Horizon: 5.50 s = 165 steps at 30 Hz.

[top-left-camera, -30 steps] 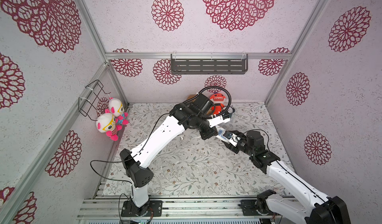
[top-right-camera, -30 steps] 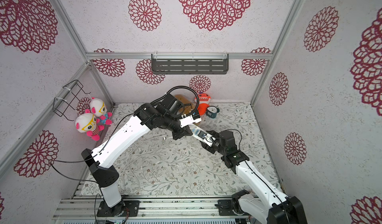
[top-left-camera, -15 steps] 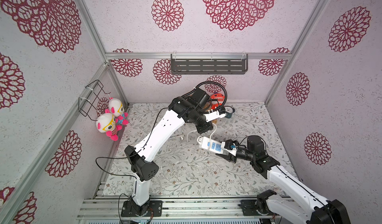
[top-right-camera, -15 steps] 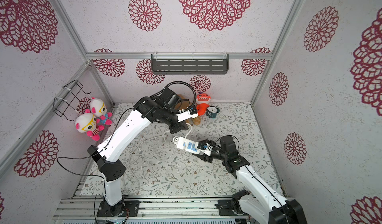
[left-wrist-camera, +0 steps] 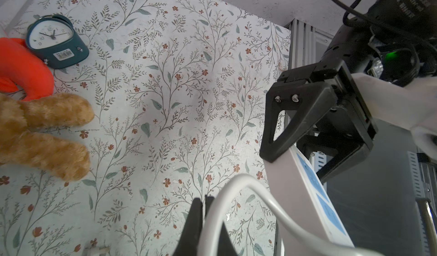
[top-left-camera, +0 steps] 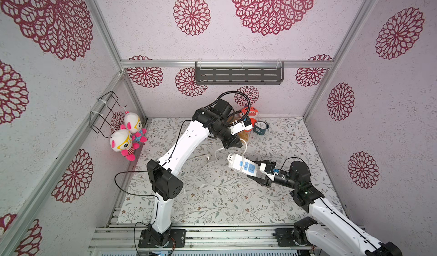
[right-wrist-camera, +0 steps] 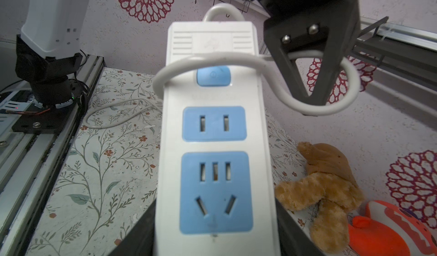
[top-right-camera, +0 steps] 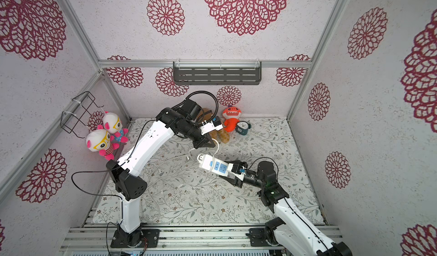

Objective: Wrap the cord around the power strip
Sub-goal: Wrap the power cord around the power strip.

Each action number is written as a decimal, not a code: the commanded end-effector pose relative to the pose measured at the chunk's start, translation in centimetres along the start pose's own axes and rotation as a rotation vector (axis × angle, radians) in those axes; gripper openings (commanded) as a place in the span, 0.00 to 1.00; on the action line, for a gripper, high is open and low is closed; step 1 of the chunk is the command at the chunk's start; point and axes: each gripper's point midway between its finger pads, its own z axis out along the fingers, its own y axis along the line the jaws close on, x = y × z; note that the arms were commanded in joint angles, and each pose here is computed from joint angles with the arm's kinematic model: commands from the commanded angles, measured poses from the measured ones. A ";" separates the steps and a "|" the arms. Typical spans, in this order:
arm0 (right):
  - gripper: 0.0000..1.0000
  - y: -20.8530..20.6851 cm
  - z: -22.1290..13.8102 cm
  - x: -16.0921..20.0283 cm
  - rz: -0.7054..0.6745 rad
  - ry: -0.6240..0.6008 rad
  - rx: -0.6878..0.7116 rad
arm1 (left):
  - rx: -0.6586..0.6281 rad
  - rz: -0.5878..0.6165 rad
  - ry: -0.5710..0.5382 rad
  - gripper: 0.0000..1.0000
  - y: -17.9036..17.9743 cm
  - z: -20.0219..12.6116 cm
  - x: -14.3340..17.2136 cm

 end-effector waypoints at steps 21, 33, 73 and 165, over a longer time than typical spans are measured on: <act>0.34 -3.8 -4.2 -8.8 -0.145 -0.411 0.356 | 0.205 -0.147 -0.362 0.17 1.8 2.9 -3.7; 0.34 -6.4 -5.5 -10.0 -0.149 -0.478 0.512 | 0.256 -0.218 -0.517 0.22 1.7 2.8 -4.2; 0.33 -17.4 -9.1 -4.8 0.083 -0.039 0.894 | 0.105 -0.316 -0.332 0.00 -2.3 6.8 4.2; 0.31 -10.8 -4.0 -9.1 -0.078 -0.093 0.631 | 0.008 -0.454 -0.346 0.18 1.7 10.1 8.2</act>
